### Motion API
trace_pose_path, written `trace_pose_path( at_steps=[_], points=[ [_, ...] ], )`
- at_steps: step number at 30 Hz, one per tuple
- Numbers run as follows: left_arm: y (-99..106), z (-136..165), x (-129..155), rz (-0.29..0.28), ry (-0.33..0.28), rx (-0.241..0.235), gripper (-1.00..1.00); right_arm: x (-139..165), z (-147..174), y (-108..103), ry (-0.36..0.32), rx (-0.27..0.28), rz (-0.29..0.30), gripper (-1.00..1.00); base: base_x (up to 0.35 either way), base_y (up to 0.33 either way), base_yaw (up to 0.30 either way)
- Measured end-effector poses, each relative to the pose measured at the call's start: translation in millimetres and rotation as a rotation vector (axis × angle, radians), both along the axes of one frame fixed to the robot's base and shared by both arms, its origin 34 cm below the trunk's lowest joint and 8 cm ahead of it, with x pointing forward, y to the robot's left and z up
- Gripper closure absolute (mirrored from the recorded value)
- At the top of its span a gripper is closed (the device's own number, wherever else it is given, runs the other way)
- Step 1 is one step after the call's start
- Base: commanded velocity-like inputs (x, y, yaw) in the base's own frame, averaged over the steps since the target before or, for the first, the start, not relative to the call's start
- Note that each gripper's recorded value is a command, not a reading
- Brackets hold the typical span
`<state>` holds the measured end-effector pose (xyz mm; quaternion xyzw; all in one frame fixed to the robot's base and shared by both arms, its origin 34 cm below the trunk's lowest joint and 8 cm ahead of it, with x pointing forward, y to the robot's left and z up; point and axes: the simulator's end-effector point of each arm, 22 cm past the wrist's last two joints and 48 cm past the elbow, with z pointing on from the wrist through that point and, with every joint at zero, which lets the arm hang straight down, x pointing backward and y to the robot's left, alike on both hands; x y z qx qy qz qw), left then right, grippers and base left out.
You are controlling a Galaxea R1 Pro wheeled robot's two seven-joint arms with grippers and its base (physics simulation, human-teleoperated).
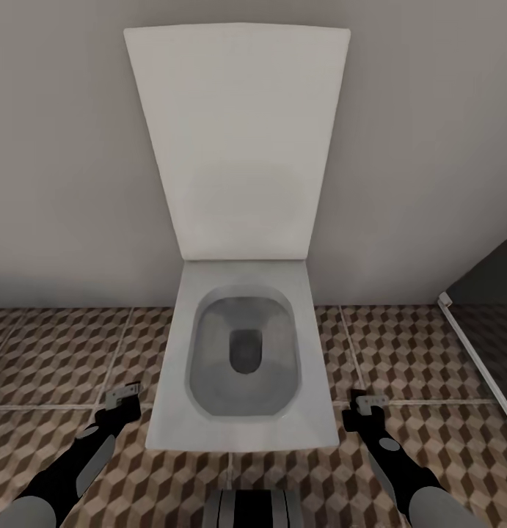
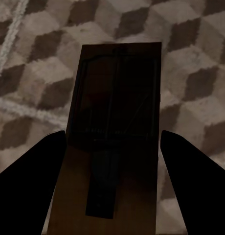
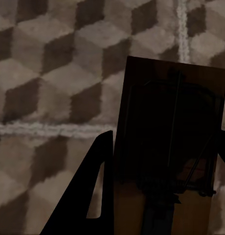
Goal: Take the four mousetraps from the cabinet in the bathroom and place them on the bathroom floor. Make sure all four end up on the same floor surface, and ensure that at least two of them are either under or directly next to the same bathroom sink.
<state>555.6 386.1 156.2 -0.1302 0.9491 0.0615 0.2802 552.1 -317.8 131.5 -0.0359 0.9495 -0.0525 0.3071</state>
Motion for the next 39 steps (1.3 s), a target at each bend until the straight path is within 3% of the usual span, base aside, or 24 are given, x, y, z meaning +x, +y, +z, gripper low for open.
trace_pose_path(
  at_steps=[16,27,39],
  points=[
    [4,-5,-4,0.002,0.011,0.005,1.0,-3,-4,-11,0.005,-0.023,-0.022,1.0,0.0,0.0,0.0],
    [11,-4,-4,0.006,0.009,0.014,1.0,9,5,-22,-0.031,-0.051,-0.035,1.0,0.0,0.0,0.0],
    [6,-19,-14,0.005,0.037,0.008,1.0,-2,-11,-18,0.006,-0.054,-0.011,1.0,0.0,0.0,0.0]
  ],
)
